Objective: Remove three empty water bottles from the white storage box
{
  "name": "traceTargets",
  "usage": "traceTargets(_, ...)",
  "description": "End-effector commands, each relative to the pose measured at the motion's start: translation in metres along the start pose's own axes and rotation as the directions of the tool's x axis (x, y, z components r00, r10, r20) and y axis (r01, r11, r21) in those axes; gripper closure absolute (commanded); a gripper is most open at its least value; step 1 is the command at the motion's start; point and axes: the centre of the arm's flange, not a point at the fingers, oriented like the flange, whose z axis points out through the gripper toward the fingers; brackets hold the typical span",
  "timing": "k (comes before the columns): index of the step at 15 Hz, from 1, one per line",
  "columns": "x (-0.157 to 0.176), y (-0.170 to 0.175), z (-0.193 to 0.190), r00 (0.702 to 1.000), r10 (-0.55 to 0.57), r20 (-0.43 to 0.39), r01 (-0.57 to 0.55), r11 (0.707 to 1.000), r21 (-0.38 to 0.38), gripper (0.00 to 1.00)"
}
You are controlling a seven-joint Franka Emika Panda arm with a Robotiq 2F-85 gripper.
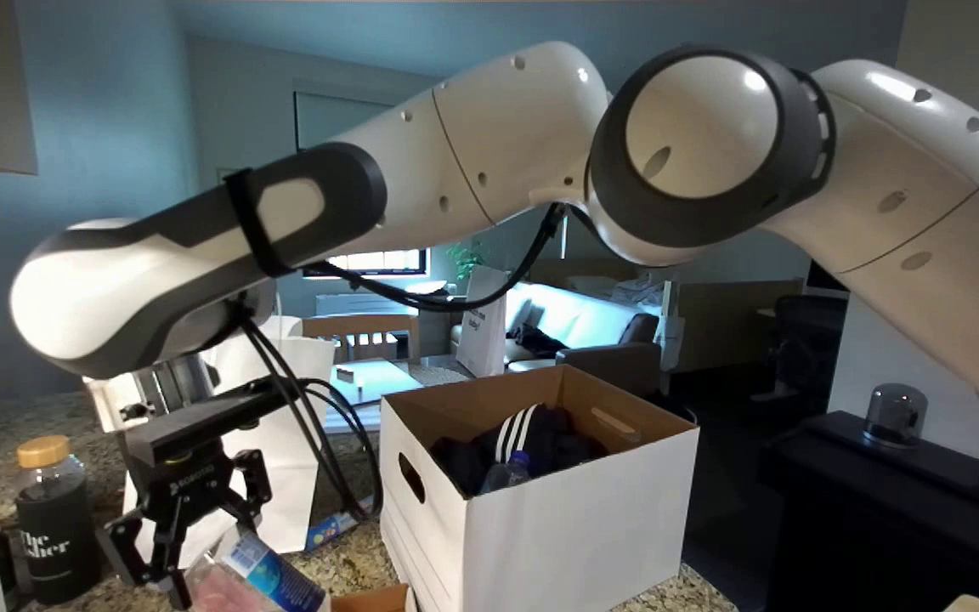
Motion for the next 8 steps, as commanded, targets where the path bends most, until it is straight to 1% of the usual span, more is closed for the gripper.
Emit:
traceTargets(1,0.028,-0.006,0.035,0.986,-0.098,0.134,0.083,0.99,0.112,0.52)
traceTargets(2,0.029,-0.007,0.047,0.981,-0.119,0.151,0.1,0.987,0.129,0.07)
traceTargets(3,0.029,-0.009,0.055,0.974,-0.141,0.178,0.118,0.984,0.132,0.06)
traceTargets(5,0.024,-0.013,0.064,0.965,-0.156,0.212,0.133,0.984,0.12,0.0)
traceTargets(8,0.008,-0.018,0.052,0.958,-0.173,0.227,0.159,0.984,0.08,0.0)
